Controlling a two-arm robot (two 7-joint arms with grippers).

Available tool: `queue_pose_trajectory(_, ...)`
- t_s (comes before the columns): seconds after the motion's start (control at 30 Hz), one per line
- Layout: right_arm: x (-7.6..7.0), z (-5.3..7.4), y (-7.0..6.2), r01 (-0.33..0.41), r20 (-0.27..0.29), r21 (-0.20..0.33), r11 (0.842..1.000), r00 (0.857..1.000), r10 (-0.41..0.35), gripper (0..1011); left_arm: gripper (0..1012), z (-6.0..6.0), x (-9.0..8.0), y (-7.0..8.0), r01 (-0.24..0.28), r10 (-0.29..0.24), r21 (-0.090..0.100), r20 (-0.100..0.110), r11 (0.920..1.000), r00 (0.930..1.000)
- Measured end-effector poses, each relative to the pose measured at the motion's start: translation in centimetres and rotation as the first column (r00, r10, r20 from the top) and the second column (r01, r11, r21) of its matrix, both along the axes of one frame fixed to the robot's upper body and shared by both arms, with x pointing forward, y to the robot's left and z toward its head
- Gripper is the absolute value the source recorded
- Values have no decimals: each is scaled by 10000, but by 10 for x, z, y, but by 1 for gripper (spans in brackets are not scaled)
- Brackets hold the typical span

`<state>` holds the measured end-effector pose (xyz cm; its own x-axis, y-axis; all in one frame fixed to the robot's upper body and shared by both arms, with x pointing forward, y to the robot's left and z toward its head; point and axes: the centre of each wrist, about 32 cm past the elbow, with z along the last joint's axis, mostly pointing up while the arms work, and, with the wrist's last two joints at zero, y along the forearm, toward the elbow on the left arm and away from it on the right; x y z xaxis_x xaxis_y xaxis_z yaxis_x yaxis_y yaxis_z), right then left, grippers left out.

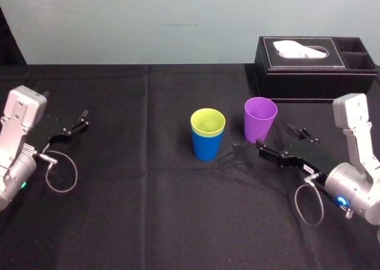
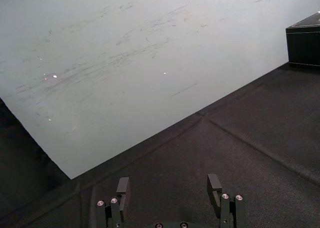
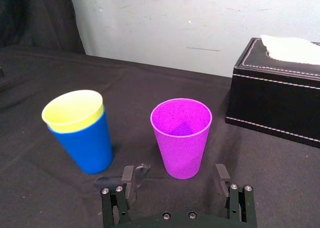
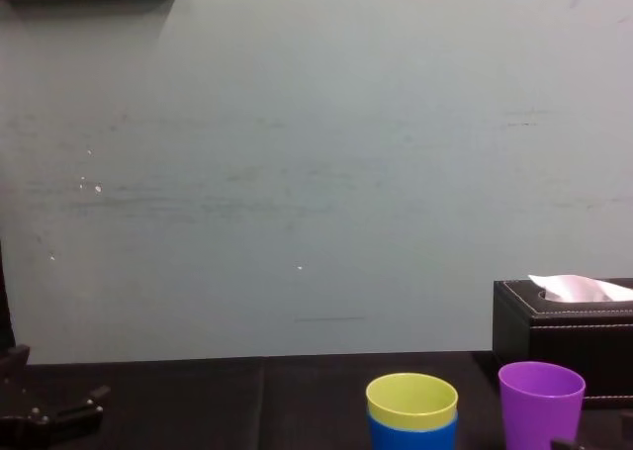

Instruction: Stack the three plastic cups sequentially using one hand.

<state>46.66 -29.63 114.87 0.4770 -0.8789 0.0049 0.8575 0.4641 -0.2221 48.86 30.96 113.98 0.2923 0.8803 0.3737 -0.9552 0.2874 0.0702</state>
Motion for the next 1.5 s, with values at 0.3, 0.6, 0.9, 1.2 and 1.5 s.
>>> queue_pose_trajectory(0.3,18,-2,2,-137,31,-203,9997,9999,138,1003,1011,0,0,0,0,0,1,-1,10000,10000)
queue_pose_trajectory(0.6,30,-5,7,-115,-11,-290,9995,9999,115,1003,1011,0,0,0,-1,1,0,0,10000,10000)
queue_pose_trajectory(0.9,40,-5,10,-30,3,-300,9995,10000,30,1003,1011,0,0,0,0,0,0,0,10000,10000)
queue_pose_trajectory(1.2,46,-7,11,73,38,-265,9996,10000,-72,1003,1011,0,0,0,0,0,0,-1,10000,10000)
queue_pose_trajectory(1.5,50,-7,11,96,89,-197,9998,9999,-94,1003,1012,0,0,0,0,0,1,0,10000,10000)
